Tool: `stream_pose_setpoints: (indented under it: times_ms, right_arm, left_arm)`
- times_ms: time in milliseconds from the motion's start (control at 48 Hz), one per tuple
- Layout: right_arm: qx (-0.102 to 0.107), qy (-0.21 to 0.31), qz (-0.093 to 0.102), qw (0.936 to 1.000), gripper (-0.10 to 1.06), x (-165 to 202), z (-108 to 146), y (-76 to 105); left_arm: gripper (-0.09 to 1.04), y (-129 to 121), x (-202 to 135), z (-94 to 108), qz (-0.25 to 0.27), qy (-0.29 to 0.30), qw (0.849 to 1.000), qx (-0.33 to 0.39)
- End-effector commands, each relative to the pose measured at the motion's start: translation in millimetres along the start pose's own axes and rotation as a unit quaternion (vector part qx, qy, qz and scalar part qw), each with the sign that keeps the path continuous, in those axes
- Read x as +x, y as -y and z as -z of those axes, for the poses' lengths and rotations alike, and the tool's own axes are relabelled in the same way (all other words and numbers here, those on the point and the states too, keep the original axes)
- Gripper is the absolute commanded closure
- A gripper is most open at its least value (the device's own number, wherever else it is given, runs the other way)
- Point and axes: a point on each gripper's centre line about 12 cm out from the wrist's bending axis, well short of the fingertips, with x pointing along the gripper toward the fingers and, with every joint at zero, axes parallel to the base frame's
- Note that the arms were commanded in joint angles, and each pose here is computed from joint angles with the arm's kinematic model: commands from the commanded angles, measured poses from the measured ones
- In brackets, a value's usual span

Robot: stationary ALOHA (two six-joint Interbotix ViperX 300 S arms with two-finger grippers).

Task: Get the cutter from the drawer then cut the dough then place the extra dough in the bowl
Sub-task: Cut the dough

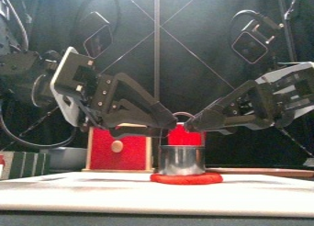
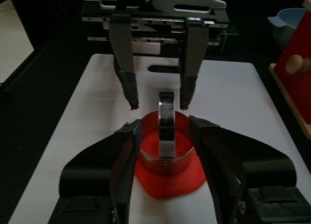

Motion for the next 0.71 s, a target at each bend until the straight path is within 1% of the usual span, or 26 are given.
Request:
stream_pose_setpoints:
  times_ms: [21,104,167,250,375,604,708]
  right_arm:
    - [0.008,0.019,0.004,0.9998,0.15,4.1,-11.5,-0.2]
    - [0.012,0.013,0.006,0.9998,0.15,5.9,-11.4,-0.9]
    - [0.02,0.004,0.013,0.9997,0.15,8.2,-10.3,-0.2]
    - [0.036,-0.014,0.021,0.999,0.15,11.8,-9.6,-4.2]
    - [0.032,-0.031,0.018,0.9988,0.15,13.8,-7.2,-7.9]
    - [0.028,-0.031,0.012,0.9991,0.16,11.6,-7.0,-9.4]
    - [0.028,-0.03,0.01,0.9991,0.21,11.4,-7.6,-10.5]
  left_arm:
    - [0.11,0.0,3.3,-7.8,-0.003,0.012,1.0,-0.005]
    - [0.11,-0.9,4.0,-8.3,-0.004,0.013,1.0,-0.004]
    - [0.11,-2.6,5.6,-11.3,-0.007,0.016,1.0,-0.007]
    - [0.11,-3.6,5.9,-13.5,-0.007,0.015,1.0,-0.008]
    - [0.11,-6.1,8.1,-12.4,-0.01,0.008,1.0,-0.009]
    - [0.11,-8.3,9.9,-10.8,-0.012,0.003,1.0,-0.01]
    - [0.11,-8.4,9.6,-9.9,-0.012,0.001,1.0,-0.009]
